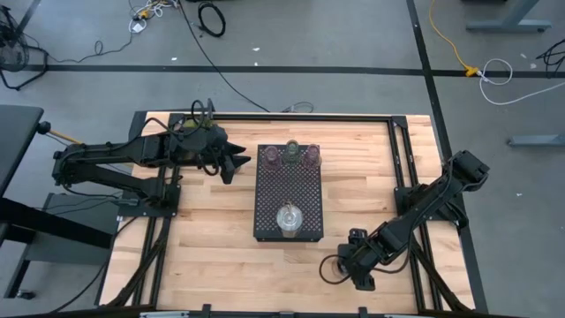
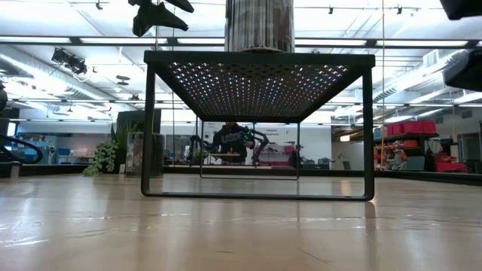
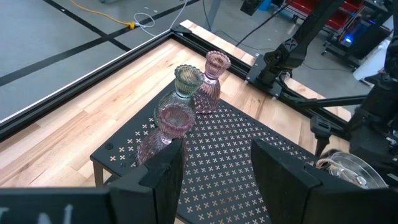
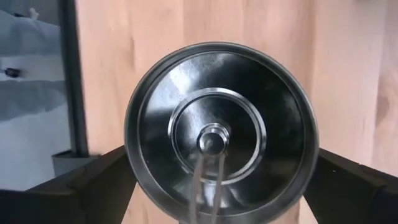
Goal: Pick & Place candle stick holders
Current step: Put the orange scented candle on the shelf
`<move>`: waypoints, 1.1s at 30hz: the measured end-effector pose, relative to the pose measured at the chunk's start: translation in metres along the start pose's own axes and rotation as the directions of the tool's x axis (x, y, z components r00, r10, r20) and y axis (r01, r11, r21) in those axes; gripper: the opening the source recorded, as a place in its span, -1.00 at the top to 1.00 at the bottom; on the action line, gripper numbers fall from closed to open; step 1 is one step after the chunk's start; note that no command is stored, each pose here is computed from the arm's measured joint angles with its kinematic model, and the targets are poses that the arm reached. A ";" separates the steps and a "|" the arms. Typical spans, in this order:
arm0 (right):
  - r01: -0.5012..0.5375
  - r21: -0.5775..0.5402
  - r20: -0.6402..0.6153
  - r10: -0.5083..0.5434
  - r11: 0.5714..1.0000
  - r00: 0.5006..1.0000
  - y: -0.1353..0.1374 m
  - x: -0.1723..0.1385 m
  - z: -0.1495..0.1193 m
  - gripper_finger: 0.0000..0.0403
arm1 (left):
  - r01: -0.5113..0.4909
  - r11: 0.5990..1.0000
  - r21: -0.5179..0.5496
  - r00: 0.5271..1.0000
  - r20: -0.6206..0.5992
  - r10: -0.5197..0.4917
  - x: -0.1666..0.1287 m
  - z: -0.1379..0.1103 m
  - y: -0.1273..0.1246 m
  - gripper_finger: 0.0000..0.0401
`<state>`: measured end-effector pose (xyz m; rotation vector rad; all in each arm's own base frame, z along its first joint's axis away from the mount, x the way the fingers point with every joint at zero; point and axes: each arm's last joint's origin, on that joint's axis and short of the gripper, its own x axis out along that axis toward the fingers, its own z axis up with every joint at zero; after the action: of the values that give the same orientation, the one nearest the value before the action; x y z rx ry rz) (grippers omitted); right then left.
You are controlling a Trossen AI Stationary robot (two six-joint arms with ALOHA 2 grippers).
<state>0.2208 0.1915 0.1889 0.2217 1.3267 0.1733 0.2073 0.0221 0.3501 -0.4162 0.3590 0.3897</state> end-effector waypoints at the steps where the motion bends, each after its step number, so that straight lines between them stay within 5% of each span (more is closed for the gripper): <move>1: -0.005 -0.002 0.009 0.005 1.000 1.000 0.001 0.000 0.001 -0.99 | 0.000 1.000 0.000 1.000 0.000 0.000 0.000 0.000 0.000 0.05; 25: 0.011 0.024 0.068 -0.013 1.000 0.998 0.001 0.000 0.004 -0.98 | -0.003 1.000 0.001 1.000 0.001 0.003 0.000 0.000 0.000 0.05; 33: 0.032 0.045 0.077 -0.035 0.998 0.996 0.000 -0.001 0.004 -0.72 | -0.003 1.000 0.000 1.000 0.001 0.003 0.000 0.000 0.000 0.05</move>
<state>0.2249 0.1906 0.1905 0.2408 1.2569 0.1066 0.2073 0.0222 0.3501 -0.4157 0.3584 0.3929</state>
